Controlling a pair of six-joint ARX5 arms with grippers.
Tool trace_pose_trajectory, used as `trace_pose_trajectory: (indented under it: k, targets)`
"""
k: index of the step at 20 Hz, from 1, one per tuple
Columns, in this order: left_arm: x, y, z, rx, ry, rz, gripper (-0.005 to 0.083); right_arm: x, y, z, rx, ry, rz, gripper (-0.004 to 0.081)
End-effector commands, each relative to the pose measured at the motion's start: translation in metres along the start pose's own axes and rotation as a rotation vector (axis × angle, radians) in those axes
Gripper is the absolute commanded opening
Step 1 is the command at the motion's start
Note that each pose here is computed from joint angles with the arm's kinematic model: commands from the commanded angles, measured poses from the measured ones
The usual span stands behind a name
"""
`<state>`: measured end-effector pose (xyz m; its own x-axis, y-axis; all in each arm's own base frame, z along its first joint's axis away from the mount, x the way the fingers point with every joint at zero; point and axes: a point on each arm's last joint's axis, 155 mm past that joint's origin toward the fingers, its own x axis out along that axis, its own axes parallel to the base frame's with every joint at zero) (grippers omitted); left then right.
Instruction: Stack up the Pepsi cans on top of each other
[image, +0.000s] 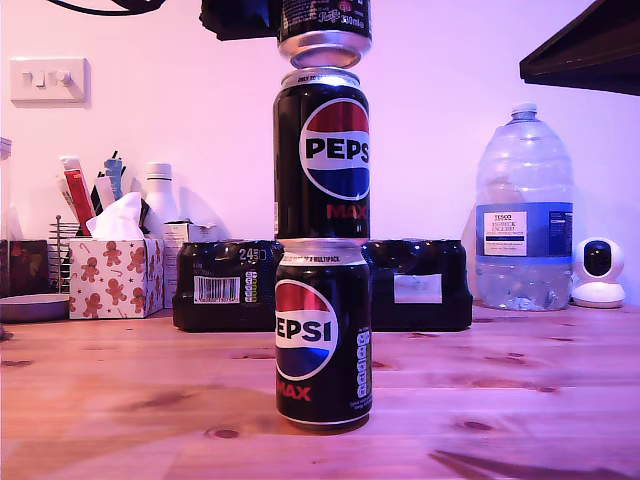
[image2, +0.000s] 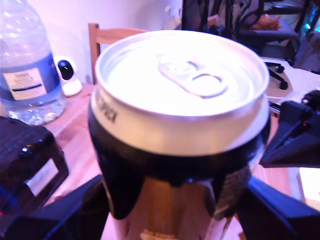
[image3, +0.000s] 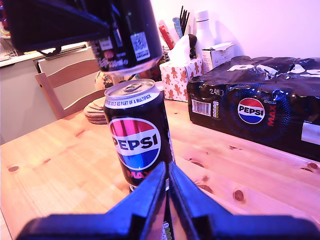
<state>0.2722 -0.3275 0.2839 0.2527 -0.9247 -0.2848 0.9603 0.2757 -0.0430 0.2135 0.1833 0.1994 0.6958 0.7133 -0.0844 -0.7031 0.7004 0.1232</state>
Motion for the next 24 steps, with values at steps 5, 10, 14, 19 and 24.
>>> trace_pose_trajectory:
  k: [5, 10, 14, 19, 24]
  targets:
    - [-0.015, -0.014, 0.024, 0.079, -0.062, -0.005, 0.0464, 0.000, 0.001, 0.001, -0.007, -0.005, 0.006, -0.0013]
    - [-0.015, -0.015, 0.018, 0.086, -0.042, -0.009, 0.0464, 0.000, 0.001, 0.000, -0.006, 0.000, 0.005, -0.0013]
    - [-0.015, -0.015, 0.016, 0.088, -0.038, -0.009, 0.0464, 0.000, 0.001, 0.000, -0.006, 0.000, 0.005, -0.0013]
    - [-0.013, -0.015, 0.008, 0.096, -0.025, -0.012, 0.0464, 0.000, 0.001, 0.000, -0.006, 0.000, 0.005, -0.0013]
    - [-0.013, -0.015, 0.006, 0.101, -0.025, -0.011, 0.0464, 0.000, 0.001, 0.000, -0.006, 0.000, 0.005, -0.0013]
